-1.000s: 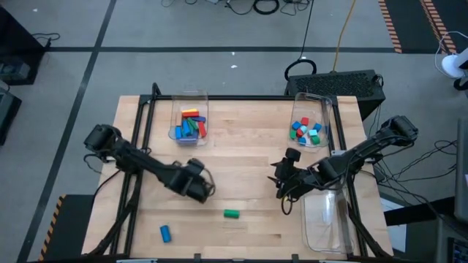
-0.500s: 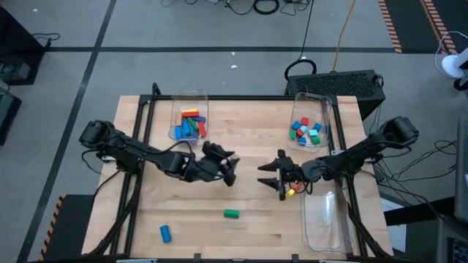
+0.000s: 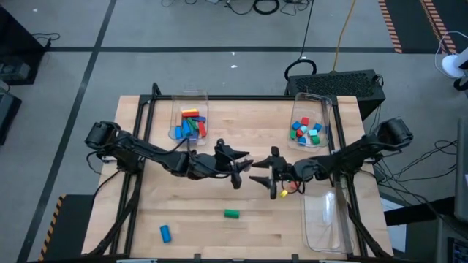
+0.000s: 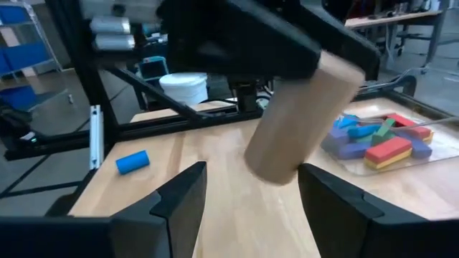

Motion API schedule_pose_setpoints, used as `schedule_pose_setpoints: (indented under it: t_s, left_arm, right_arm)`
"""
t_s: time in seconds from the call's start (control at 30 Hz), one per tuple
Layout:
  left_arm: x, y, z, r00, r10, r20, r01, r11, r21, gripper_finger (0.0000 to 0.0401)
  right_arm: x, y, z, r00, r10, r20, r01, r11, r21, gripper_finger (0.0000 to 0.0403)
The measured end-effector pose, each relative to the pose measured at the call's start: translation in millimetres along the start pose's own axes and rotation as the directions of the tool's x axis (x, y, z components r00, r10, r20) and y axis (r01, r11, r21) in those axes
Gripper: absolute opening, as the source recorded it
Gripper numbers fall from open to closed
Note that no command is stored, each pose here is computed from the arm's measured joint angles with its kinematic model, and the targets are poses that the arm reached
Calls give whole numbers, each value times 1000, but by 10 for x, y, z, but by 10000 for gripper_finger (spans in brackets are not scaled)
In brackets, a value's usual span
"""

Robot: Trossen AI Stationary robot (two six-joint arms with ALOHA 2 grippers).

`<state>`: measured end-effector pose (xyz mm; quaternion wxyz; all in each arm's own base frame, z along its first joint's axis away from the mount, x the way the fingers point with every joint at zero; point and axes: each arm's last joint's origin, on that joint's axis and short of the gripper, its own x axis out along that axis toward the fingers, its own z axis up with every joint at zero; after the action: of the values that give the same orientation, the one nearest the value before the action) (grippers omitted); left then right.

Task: Sort blocks by size
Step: Put the brown cylindrical block into the bottom transparent bin

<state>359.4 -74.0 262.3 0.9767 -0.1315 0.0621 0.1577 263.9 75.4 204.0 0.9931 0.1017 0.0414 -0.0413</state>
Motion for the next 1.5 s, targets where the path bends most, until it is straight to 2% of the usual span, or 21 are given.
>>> schedule_pose_setpoints:
  t_s: [0.27,0.47,0.57,0.73,0.87,1.0,1.1,1.33,1.5]
  left_arm:
    - [41,-40,-32,997,-76,16,76,996,37,141]
    - [36,-60,-14,996,-88,31,87,996,31,141]
    - [32,-65,-12,995,-89,34,88,996,31,141]
    - [31,-66,-16,995,-91,30,90,995,41,141]
    - [28,-71,-30,995,-99,16,98,995,34,142]
    - [22,-77,-64,995,-103,-14,103,994,26,158]
    - [-19,-64,-22,995,-97,-28,98,995,34,177]
    - [-173,-20,37,990,-67,-125,84,987,139,193]
    - [-282,-67,-74,967,-78,-245,120,979,163,193]
  right_arm:
    - [163,-22,81,999,-28,24,28,1000,0,205]
    - [170,-18,115,999,-25,43,24,999,22,196]
    - [170,-15,120,999,-21,48,20,999,32,175]
    - [167,-17,117,999,-21,50,19,999,42,117]
    - [167,-23,93,999,-28,28,26,999,43,113]
    - [122,-21,60,998,-40,-57,40,999,10,113]
    - [19,-34,34,984,-66,-167,64,998,-17,113]
    - [-454,-50,145,924,-84,-372,98,995,20,117]
    - [-826,-51,191,873,-69,-483,117,991,70,117]
